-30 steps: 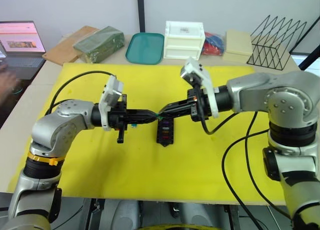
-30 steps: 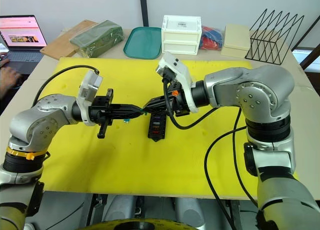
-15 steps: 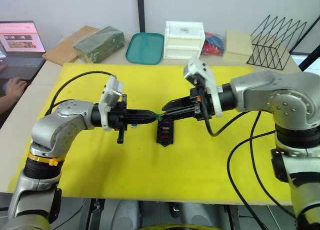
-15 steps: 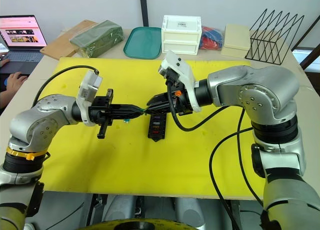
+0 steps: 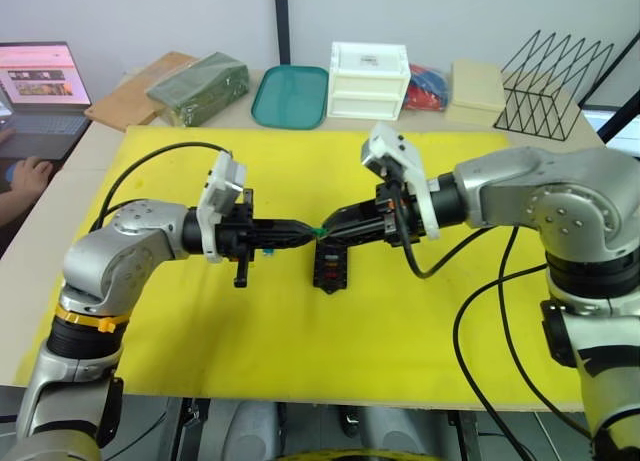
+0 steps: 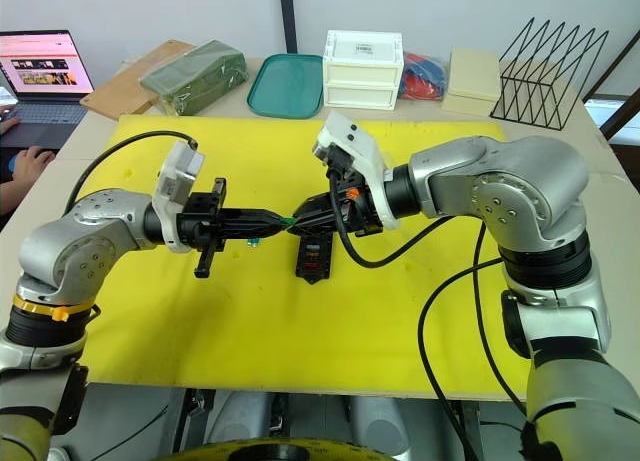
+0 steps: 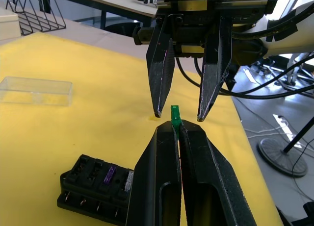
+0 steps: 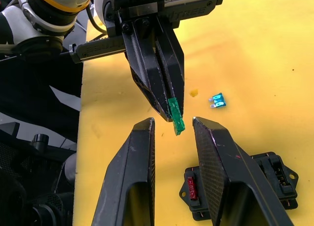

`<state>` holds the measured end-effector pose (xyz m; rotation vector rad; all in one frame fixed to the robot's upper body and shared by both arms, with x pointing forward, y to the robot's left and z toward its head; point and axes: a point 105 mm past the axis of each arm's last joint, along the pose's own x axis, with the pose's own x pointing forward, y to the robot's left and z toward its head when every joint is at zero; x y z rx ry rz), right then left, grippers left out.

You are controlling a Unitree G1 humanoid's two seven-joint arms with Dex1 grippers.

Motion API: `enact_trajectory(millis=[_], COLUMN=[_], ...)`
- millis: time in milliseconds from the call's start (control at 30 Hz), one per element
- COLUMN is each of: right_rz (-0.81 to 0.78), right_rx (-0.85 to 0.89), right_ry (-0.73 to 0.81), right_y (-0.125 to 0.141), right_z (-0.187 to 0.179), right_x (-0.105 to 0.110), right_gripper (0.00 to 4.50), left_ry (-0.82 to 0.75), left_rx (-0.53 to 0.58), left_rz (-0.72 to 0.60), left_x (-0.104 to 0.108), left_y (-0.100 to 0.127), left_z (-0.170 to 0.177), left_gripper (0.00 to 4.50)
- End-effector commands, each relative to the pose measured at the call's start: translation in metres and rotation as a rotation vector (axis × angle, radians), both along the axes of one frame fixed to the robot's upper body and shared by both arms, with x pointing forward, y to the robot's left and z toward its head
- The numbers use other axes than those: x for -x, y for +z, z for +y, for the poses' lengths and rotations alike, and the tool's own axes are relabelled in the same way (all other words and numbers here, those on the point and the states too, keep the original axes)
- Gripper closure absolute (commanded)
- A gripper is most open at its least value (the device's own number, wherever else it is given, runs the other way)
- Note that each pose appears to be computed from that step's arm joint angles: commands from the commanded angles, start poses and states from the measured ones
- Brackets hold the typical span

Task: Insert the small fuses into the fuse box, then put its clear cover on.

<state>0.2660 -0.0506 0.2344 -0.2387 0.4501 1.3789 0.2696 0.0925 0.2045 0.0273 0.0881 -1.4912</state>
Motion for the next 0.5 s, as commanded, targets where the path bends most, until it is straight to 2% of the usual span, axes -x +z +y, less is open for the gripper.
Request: enact_trajectory(millis=[33,100,133,200,267,500], right_rz=[-0.026,-0.026,-0.027,-0.027,-0.028,-0.033], right_rx=[-0.022,-0.025,-0.026,-0.027,-0.03,-0.03], right_ry=[0.009,0.01,0.011,0.012,0.013,0.016], right_y=[0.0057,0.006,0.0062,0.0063,0.0066,0.0072], right_z=[0.0015,0.0018,0.0019,0.0022,0.0025,0.0044], right_x=[0.0007,0.0007,0.0007,0.0008,0.0008,0.0006], right_gripper=[3.2,3.2,3.38,3.8,4.46,4.49], left_ry=[0.001,0.001,0.001,0.002,0.005,0.008], left_rx=[0.01,0.01,0.01,0.01,0.009,0.003], left_rz=[-0.058,-0.058,-0.058,-0.059,-0.06,-0.056], left_x=[0.0025,0.0025,0.0025,0.0024,0.0021,0.0014], left_y=[0.0108,0.0109,0.0109,0.0109,0.0106,0.0098], left_z=[0.0021,0.002,0.002,0.002,0.002,0.0024], left_gripper=[4.5,4.5,4.5,4.5,4.5,4.5])
